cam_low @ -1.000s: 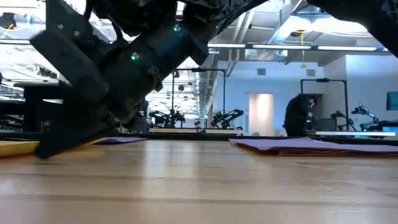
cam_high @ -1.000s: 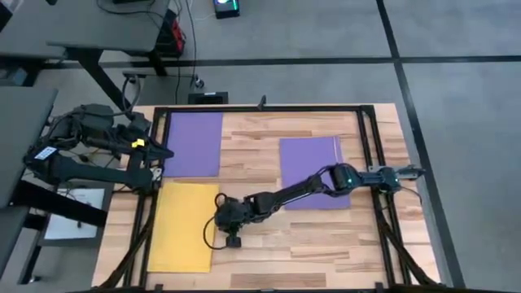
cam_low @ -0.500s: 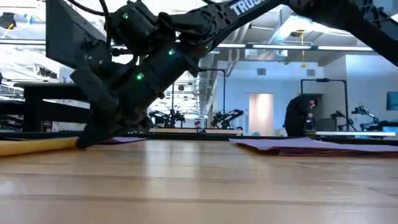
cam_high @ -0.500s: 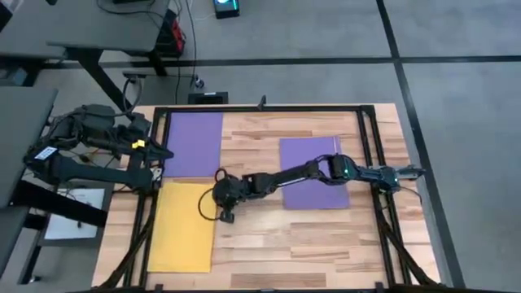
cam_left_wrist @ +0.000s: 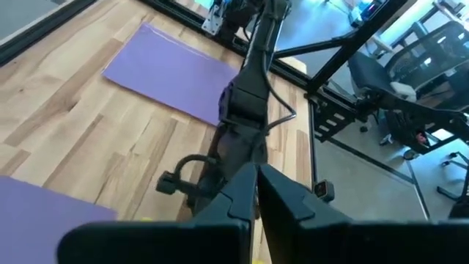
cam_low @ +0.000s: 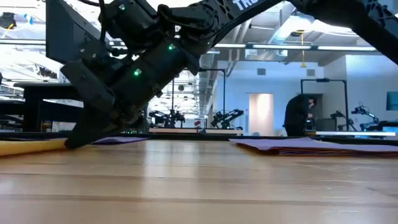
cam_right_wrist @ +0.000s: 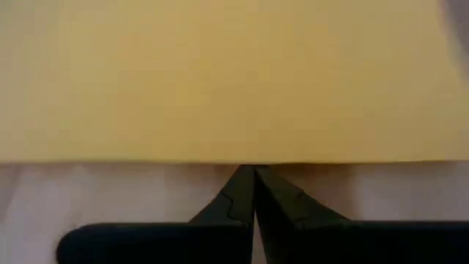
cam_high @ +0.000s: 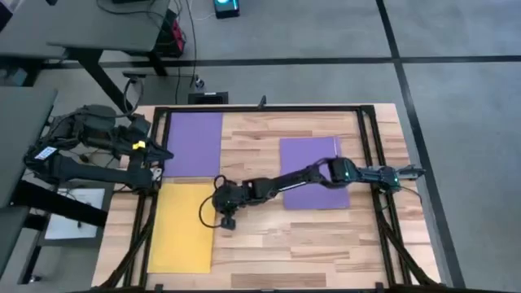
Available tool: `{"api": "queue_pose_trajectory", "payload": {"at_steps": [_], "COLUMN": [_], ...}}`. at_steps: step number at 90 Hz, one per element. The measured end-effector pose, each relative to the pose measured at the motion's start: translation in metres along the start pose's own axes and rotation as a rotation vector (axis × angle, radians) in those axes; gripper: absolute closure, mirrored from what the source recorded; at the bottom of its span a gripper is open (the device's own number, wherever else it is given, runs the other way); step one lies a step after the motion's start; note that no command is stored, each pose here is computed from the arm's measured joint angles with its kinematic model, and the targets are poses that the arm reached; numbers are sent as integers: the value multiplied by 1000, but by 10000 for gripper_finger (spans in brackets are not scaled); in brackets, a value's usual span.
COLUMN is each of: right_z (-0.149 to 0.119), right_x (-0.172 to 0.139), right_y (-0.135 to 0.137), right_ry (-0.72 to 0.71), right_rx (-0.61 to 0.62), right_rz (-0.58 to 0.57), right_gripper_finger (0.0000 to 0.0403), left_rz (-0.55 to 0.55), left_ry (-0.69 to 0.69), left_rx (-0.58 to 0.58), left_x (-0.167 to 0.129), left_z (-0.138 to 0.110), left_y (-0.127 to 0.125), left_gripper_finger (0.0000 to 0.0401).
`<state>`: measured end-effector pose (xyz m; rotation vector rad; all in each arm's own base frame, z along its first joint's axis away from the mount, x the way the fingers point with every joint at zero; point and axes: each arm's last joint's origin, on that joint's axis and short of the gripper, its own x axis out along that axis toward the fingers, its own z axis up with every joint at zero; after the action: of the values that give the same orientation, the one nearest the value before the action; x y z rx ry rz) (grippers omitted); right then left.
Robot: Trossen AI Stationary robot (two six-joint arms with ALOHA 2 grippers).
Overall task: Organize paper
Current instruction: Stack the yellow paper on top of the other yellow paper
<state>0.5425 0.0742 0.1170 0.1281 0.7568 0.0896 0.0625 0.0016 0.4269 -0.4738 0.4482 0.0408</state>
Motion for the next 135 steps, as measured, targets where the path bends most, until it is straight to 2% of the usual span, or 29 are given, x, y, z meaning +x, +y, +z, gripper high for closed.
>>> {"api": "queue_pose_trajectory", "payload": {"at_steps": [26, 57, 76, 87, 113, 126, 135], "right_z": [18, 8, 9, 0, 8, 1, 7], "right_x": [-16, -13, -12, 1, 4, 4, -5], "right_y": [9, 6, 7, 5, 10, 11, 20], "right_ry": [-82, 9, -5, -9, -141, -59, -72], "right_rx": [-32, -24, -57, -60, -66, 0, 56], "right_rz": [23, 2, 6, 7, 28, 22, 38], "right_gripper_finger": [403, 403, 403, 403, 403, 403, 403], "left_rz": [0, 3, 2, 3, 4, 4, 5], "left_ry": [1, 7, 6, 6, 10, 11, 11], "left_rx": [1, -2, -2, -2, -5, -7, -7], "left_x": [0, 0, 0, 0, 0, 0, 0], "left_z": [0, -1, -1, -1, -1, -1, -1], "left_y": [0, 0, 0, 0, 0, 0, 0], "left_gripper_finger": [401, 401, 401, 401, 401, 401, 401]}}
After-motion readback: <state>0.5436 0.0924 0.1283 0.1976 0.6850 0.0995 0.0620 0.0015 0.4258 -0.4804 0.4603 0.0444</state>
